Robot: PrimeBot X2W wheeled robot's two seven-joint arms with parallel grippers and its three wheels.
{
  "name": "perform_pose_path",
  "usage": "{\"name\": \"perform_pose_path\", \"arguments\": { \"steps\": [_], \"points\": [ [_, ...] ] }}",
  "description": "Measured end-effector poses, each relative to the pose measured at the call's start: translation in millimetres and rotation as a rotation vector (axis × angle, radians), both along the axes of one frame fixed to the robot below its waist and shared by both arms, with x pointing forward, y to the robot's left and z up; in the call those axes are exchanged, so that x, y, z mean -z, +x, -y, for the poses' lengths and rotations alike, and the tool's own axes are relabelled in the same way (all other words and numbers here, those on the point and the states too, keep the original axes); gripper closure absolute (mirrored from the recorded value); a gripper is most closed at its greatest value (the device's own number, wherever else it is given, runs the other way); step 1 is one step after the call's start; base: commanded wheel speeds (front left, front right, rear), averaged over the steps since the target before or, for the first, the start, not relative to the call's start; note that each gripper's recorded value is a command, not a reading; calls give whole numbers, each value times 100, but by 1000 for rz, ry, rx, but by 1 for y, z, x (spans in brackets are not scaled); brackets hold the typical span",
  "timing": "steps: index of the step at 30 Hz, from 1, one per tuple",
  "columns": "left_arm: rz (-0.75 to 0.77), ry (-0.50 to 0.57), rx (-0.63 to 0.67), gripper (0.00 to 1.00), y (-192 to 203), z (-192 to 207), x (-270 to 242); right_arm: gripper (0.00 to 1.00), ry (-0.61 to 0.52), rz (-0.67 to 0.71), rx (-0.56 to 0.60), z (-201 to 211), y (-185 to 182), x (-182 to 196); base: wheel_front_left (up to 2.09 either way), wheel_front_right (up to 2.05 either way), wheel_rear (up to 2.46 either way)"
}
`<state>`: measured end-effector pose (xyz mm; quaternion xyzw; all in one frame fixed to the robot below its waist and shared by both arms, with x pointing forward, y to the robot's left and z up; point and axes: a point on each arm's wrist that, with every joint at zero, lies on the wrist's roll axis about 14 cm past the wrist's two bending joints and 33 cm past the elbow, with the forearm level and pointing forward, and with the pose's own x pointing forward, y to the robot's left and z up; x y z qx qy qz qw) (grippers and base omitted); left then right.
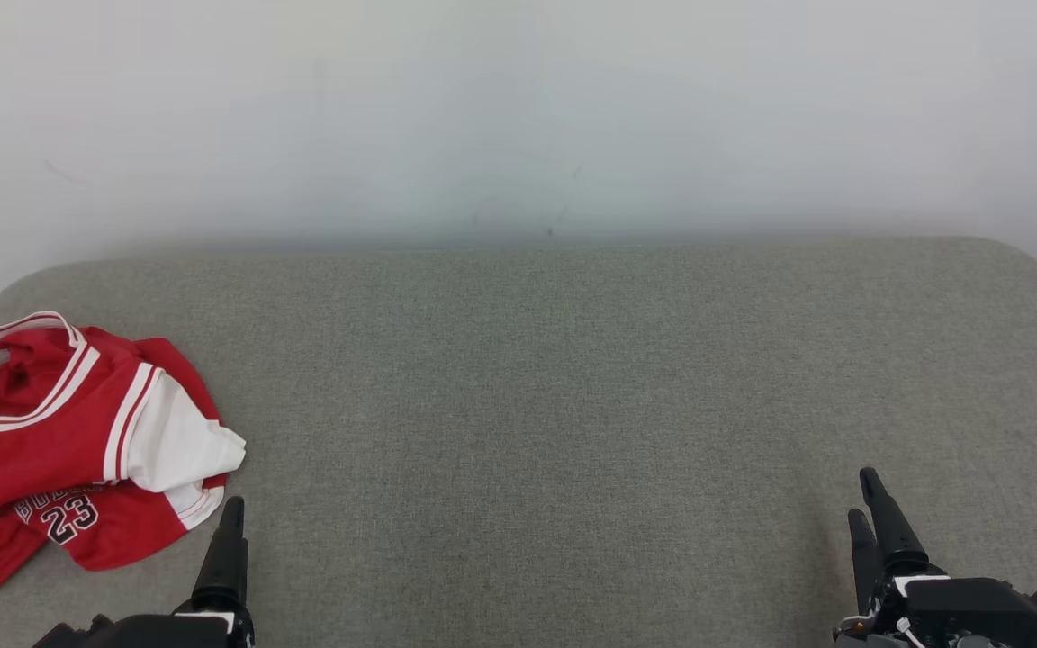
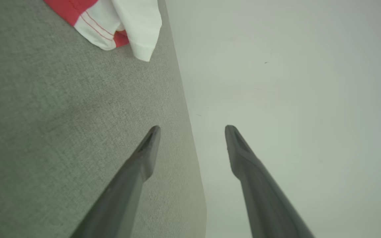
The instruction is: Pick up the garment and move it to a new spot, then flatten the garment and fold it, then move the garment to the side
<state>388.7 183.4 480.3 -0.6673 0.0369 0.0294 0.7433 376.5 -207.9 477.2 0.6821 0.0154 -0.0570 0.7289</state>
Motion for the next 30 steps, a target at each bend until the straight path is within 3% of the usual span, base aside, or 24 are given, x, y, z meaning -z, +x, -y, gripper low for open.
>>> {"name": "perform_pose_path", "arguments": {
  "steps": [16,30],
  "points": [
    [1,363,32,0,-12,4,-2,0,-259,-23,-33,-8,-9,4,0,0,0],
    [1,712,102,0,-23,17,5,0,-572,-29,-76,-13,-14,4,0,0,0]
  ]
}}
